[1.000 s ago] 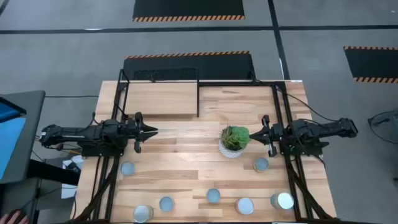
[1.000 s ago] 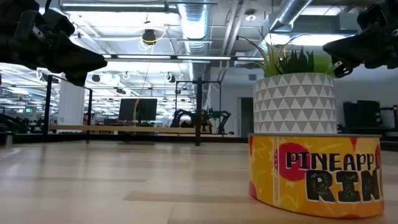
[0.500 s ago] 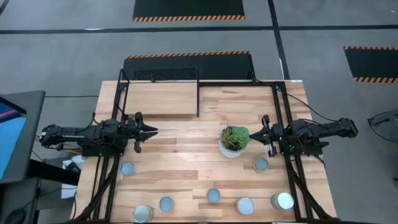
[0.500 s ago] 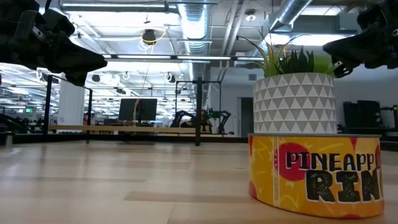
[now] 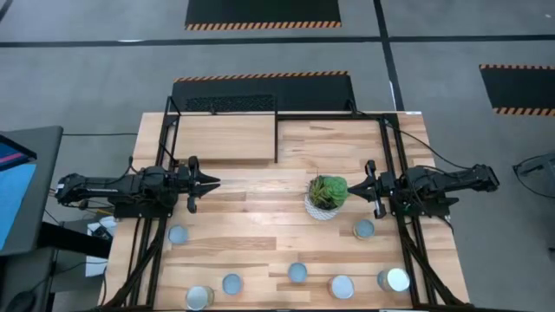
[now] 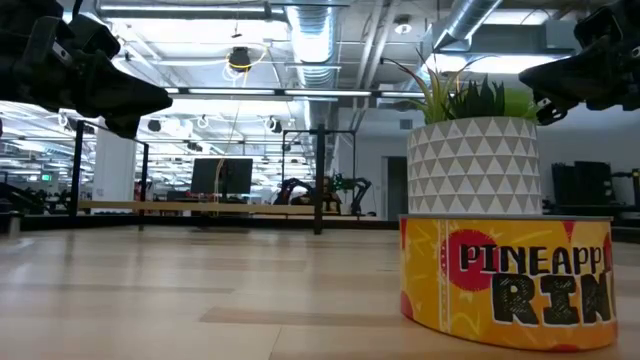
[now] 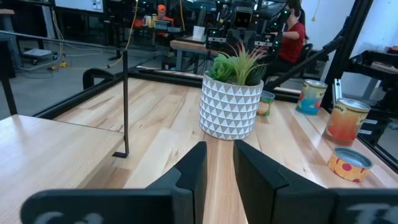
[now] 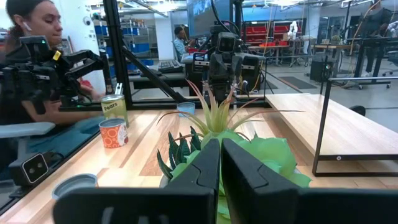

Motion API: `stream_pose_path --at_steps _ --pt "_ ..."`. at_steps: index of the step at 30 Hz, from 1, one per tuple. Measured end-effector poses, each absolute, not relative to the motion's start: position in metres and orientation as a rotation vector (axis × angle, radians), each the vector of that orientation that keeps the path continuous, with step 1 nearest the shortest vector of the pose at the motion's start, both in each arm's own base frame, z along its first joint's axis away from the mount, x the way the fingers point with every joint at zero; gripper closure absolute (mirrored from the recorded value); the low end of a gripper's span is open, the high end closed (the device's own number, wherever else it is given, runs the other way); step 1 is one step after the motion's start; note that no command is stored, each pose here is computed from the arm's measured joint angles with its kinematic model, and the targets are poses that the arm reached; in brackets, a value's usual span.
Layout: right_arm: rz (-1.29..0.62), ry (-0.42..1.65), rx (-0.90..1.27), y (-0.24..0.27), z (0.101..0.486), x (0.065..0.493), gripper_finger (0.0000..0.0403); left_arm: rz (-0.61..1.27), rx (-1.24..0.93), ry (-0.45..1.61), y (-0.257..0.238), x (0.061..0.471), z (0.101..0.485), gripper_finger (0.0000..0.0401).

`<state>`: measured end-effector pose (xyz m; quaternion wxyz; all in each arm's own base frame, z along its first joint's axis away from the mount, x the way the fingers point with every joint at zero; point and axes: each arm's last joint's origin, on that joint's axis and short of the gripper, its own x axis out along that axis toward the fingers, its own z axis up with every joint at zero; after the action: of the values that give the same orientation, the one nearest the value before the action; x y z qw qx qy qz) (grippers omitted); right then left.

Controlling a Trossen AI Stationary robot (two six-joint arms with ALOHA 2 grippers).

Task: Pick and place cans onto a shelf

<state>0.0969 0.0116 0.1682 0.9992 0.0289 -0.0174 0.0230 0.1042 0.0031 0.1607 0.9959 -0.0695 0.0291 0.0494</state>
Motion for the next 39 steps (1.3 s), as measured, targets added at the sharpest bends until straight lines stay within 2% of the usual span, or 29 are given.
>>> stream_pose_path --at_steps 32,39 --pt "0.045 -0.035 0.058 0.0116 0.1683 0.0969 0.036 0.099 -0.139 0.059 0.0031 0.1042 0.1606 0.0333" --pt "0.041 -0.036 -0.001 0.0113 0.1682 0.097 0.036 0.1 -0.172 0.057 0.0031 0.1042 0.1606 0.0333"
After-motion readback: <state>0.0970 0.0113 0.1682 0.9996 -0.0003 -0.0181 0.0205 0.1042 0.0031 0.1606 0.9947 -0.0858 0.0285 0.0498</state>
